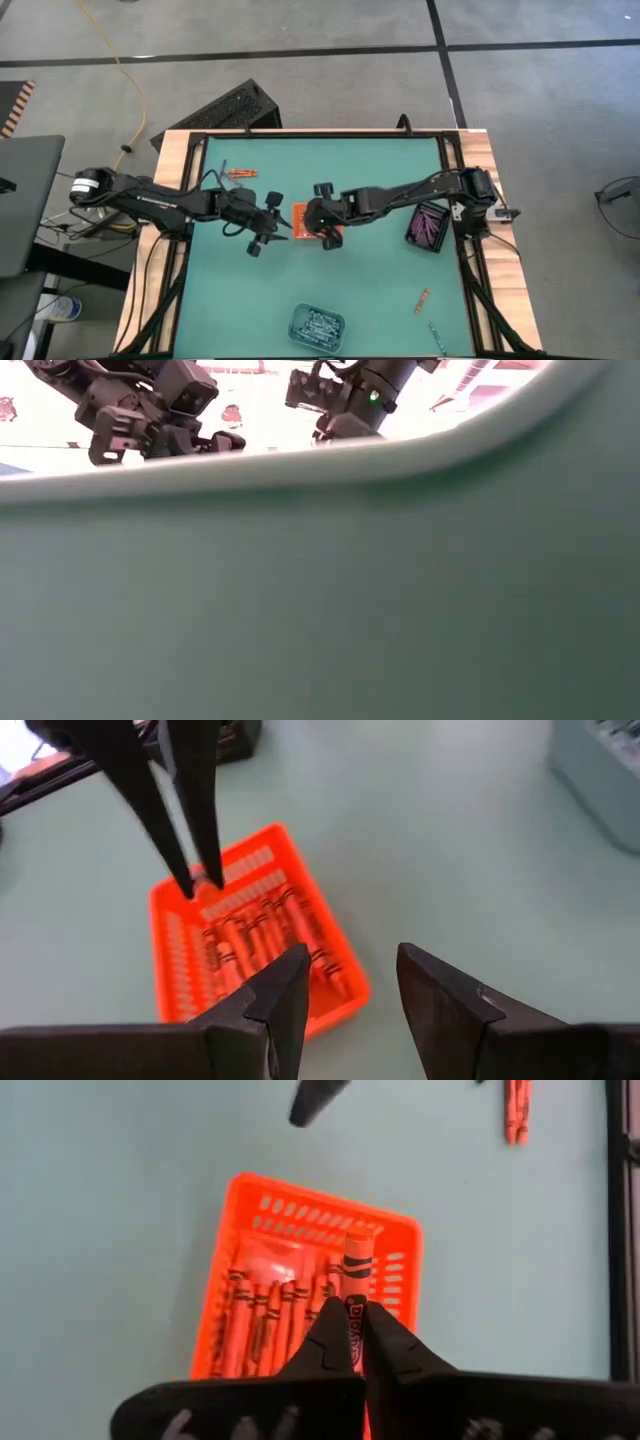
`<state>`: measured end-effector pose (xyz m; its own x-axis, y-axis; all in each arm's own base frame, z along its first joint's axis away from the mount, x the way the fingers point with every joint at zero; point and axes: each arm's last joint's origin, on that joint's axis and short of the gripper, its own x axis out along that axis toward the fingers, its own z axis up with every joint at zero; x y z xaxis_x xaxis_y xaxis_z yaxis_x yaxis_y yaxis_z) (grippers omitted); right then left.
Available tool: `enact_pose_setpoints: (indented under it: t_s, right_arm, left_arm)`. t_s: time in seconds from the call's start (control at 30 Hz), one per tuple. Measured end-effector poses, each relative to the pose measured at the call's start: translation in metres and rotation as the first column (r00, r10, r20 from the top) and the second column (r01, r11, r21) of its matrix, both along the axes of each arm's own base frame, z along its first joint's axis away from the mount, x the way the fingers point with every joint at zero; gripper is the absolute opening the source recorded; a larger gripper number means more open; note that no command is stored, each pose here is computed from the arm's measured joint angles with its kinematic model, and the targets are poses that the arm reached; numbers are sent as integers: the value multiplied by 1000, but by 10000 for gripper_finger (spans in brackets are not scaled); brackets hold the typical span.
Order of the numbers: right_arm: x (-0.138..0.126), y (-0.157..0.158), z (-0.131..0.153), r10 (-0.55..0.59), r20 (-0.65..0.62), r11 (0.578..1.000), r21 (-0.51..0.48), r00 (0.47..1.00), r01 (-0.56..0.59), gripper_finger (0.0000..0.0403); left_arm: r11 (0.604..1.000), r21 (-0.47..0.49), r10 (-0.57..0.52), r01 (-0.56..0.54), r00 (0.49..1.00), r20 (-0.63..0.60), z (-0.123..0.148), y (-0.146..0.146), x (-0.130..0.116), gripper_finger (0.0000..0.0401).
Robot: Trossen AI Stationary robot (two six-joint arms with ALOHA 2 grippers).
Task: Sort crayons
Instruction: Put the orange crayon into the orange bin
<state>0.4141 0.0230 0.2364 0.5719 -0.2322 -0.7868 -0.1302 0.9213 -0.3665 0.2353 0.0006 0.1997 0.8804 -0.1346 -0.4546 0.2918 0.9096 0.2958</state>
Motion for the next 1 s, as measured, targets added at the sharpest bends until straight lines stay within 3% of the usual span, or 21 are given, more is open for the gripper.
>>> enact_pose_setpoints:
  t_s: [0.17, 0.43, 0.57, 0.73, 1.0]
  right_arm:
    - [-3, -8, -14, -12, -17, 1000, 10, 1000, 12, 35]
    - [-4, -7, -19, -28, -3, 999, 23, 1000, 28, 137]
    - [-11, 4, -11, -96, -2, 995, -19, 995, 96, 177]
    - [-39, 45, 9, -117, -45, 993, 28, 992, 119, 185]
    - [-114, 131, 20, -119, -304, 974, 150, 945, 170, 168]
  left_arm:
    - [998, -39, -44, 45, 999, 25, 3, -15, 1, 142]
    - [982, -136, -116, 129, 988, 97, 11, -45, 1, 142]
    - [970, -189, -123, 152, 980, 157, 17, -59, 0, 142]
    - [959, -235, -108, 158, 971, 212, 17, -79, 4, 142]
    - [941, -266, -141, 208, 958, 249, -4, -107, 19, 142]
